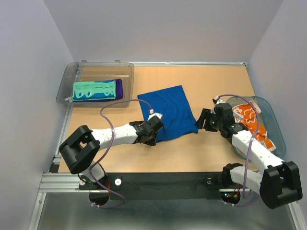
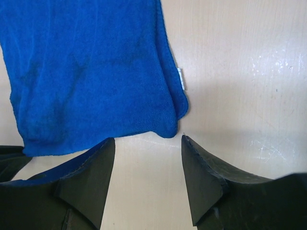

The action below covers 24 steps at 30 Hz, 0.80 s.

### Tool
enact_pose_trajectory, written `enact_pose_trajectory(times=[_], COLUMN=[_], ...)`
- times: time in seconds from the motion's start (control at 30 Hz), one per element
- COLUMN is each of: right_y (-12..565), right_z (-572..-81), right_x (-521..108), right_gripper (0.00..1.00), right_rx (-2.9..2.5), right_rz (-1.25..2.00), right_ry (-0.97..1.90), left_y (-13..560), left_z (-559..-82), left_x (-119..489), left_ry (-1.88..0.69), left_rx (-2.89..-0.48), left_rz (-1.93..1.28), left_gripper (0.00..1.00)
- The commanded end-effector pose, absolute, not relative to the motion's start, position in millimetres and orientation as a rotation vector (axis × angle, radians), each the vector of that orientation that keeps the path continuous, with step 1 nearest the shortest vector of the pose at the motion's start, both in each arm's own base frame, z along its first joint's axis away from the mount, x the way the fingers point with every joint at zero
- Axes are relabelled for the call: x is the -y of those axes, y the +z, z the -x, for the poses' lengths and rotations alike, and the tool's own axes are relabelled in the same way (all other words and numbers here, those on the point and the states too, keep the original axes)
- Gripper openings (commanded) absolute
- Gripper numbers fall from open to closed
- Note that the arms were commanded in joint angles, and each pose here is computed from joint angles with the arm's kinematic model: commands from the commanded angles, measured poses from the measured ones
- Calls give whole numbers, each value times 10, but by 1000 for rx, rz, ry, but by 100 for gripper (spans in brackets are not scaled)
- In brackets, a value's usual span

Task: Fold and stack the towels
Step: Fold the towel

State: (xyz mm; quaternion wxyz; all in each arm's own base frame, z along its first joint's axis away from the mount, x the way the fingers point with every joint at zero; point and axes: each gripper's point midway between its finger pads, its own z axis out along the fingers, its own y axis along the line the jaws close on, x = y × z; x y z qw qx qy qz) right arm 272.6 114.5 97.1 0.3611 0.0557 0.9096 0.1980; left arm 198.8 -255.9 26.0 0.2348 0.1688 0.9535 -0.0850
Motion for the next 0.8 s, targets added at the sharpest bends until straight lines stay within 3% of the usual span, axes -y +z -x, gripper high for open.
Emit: enact_pose_trajectory(times=[0.0, 0.1, 0.27, 0.53, 0.77], right_y=[959, 857, 635, 456, 345], right_z=[-2822, -2813, -2753, -2766, -2773], right_x=[-1160, -1161, -1122, -1104, -1153], right_gripper=[63, 63, 60, 51, 45], right_rx=[-2335, -2372, -2437, -2460, -2471], right_rz=[-187, -222, -305, -389, -414], right_ry=[509, 506, 478, 460, 493], left_y=[450, 556, 633, 337, 129], left_z=[-2025, -1967, -1846, -1861, -1860], left_x=[2402, 2454, 2522, 2426, 2448], left_ry=[-198, -278, -440, -493, -466], left_rx=[-2583, -2593, -2609, -2690, -2753], left_rz=[-315, -246, -62, 79, 42], left_gripper=[37, 51, 60, 59, 49])
